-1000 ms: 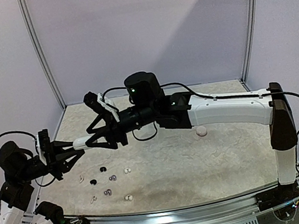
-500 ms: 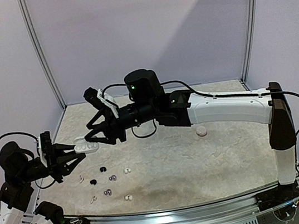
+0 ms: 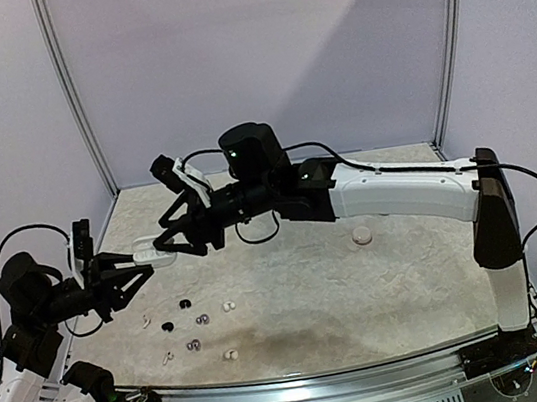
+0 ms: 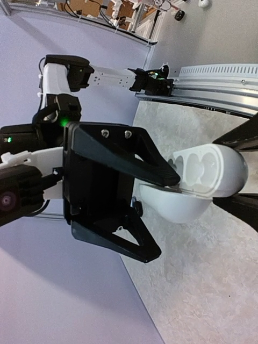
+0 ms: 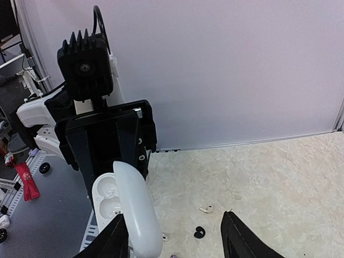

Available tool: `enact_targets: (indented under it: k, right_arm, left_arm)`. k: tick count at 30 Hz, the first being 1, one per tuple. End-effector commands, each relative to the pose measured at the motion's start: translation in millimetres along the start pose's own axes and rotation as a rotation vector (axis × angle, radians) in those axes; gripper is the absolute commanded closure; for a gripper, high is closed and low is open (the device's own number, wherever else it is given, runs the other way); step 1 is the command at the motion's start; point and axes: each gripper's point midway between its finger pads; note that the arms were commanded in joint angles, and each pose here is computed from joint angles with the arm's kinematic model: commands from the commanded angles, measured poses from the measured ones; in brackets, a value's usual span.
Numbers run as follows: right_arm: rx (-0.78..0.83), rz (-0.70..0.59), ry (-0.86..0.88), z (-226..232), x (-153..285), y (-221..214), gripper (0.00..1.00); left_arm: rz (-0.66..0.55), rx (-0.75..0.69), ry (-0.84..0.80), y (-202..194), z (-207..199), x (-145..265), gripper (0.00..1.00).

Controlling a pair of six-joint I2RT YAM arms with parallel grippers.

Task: Insert the wireless bluetooth earbuds into the charging case
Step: Pick up the left earbud from the center of the board.

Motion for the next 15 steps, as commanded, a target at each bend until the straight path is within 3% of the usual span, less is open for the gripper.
enact_targets:
  k: [1,10,15]
  right_arm:
    - [-0.018,-0.003,0.014,0.3,2.6,7.9,0.40]
    - [-0.080,-0.096,-0.044,-8.6,37.1,51.3,0.34]
    - [-0.129,-0.025,-0.232,-36.2,51.1,28.8,0.38]
  left_arm:
    - [-0.016,0.050,0.003,2.2,2.3,-2.4,1.00]
    - [-0.008,0.136,0.109,-0.5,23.3,-0.6,1.00]
    - [-0.009,0.139,0.220,-3.7,42.7,6.1,1.00]
Point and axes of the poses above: each gripper's point midway between its finger pads, its own x axis back along the fingers, its own z axis along the line the jaws close on, y = z × x, and after that the axes turned 9 degrees about -x, right-handed
